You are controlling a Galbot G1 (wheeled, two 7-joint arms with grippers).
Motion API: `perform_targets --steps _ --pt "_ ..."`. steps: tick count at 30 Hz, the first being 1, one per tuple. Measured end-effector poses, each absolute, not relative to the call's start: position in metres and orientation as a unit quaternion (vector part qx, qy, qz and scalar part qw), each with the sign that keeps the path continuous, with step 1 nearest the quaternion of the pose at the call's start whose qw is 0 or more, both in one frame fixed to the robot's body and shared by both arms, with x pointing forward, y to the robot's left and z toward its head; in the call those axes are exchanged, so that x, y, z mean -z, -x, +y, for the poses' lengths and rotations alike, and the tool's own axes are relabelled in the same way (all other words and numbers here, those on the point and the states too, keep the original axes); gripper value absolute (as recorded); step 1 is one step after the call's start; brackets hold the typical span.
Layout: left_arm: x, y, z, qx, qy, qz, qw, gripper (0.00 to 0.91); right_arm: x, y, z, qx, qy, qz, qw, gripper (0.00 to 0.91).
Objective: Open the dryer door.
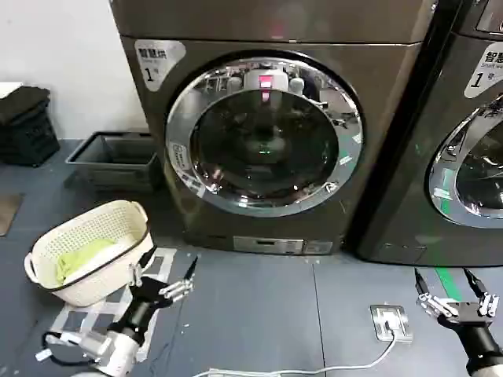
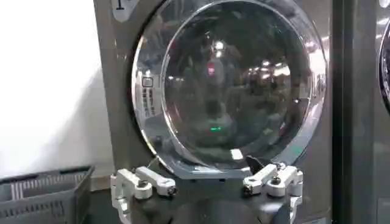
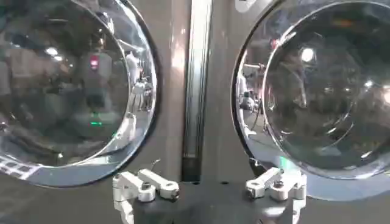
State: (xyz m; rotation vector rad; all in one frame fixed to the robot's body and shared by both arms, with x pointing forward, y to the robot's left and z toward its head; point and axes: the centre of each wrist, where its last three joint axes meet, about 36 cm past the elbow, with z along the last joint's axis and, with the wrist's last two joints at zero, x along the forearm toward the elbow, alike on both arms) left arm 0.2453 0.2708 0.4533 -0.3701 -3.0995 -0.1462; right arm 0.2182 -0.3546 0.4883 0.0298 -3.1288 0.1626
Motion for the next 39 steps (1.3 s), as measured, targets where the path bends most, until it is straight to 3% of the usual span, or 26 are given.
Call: perform_targets --steps 39 --pt "-0.456 -0.239 0.267 0.054 0.124 -0.991 0.019 0.907 -0.517 -0.33 -0.29 -0.1 -0.289 -0.952 -0.026 0.907"
